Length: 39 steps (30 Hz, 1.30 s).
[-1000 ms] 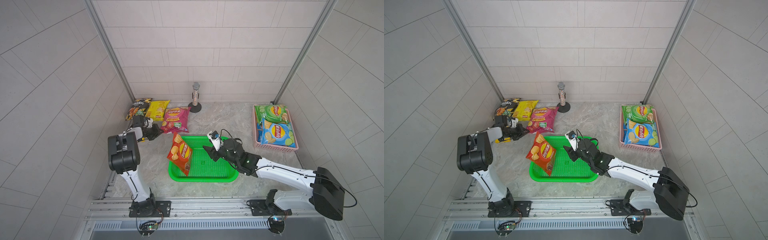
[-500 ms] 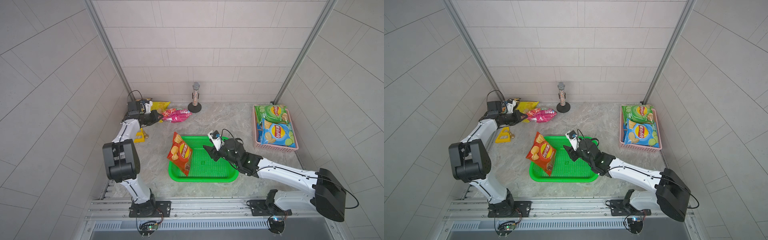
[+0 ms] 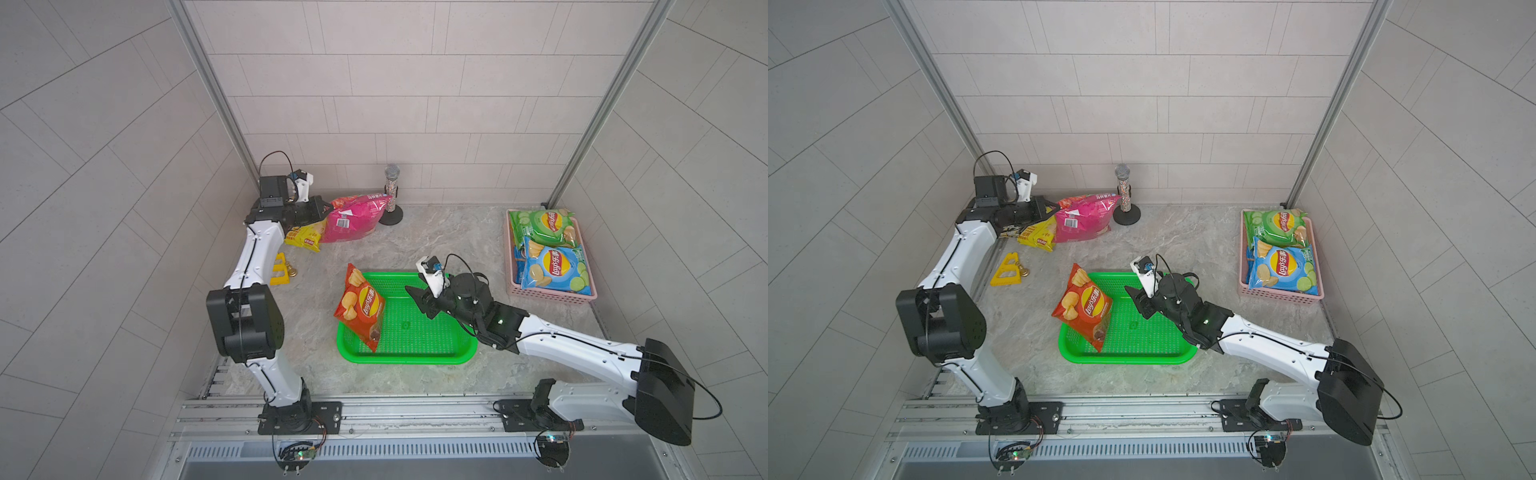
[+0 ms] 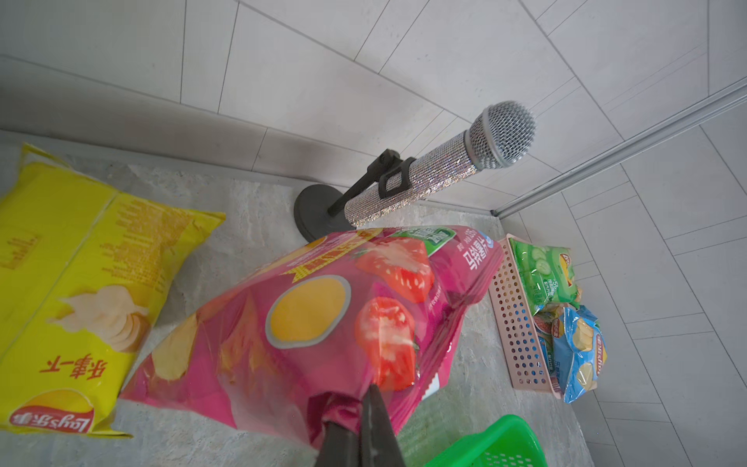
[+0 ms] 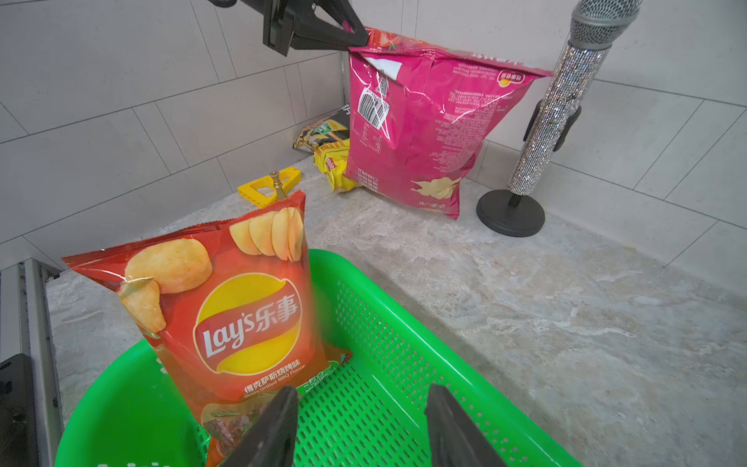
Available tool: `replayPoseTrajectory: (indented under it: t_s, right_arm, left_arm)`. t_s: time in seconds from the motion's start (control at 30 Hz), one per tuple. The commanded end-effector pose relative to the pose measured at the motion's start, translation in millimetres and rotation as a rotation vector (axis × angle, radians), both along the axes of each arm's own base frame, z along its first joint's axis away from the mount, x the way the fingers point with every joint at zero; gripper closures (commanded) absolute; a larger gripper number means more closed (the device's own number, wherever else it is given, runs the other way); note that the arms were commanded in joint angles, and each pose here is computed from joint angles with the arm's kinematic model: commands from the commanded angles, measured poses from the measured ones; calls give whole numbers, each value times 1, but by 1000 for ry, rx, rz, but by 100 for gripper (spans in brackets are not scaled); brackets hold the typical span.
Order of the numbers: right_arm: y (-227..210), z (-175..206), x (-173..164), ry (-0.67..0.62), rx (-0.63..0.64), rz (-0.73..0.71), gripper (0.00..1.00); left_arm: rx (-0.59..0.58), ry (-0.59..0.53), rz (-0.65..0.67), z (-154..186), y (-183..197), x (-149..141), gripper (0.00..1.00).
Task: Put the potato chips into the basket
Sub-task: Pick up the potato chip from the center of the board.
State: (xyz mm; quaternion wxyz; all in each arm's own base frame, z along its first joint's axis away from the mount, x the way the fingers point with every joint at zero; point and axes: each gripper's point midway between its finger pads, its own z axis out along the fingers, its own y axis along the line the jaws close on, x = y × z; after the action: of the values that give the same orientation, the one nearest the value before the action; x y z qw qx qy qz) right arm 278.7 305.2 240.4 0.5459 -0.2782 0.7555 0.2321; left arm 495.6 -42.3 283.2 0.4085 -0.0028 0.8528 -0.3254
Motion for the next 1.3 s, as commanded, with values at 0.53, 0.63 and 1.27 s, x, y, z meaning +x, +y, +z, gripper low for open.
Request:
replayPoseTrajectory:
  t_s: [0.53,0.63,1.27]
  right_arm:
    - [-10,126,-25,-187,36,105,44]
    - [-12,143,-29,-206,1,126,39]
    - [-23,172,-47,-237,-102,196,37]
  left_arm:
    - [-50,-157,-164,130,-32,-70,100]
    - [-48,-147,-186,139,-36,-88,100]
    - [-182,-142,-470,192,-98,-189,100]
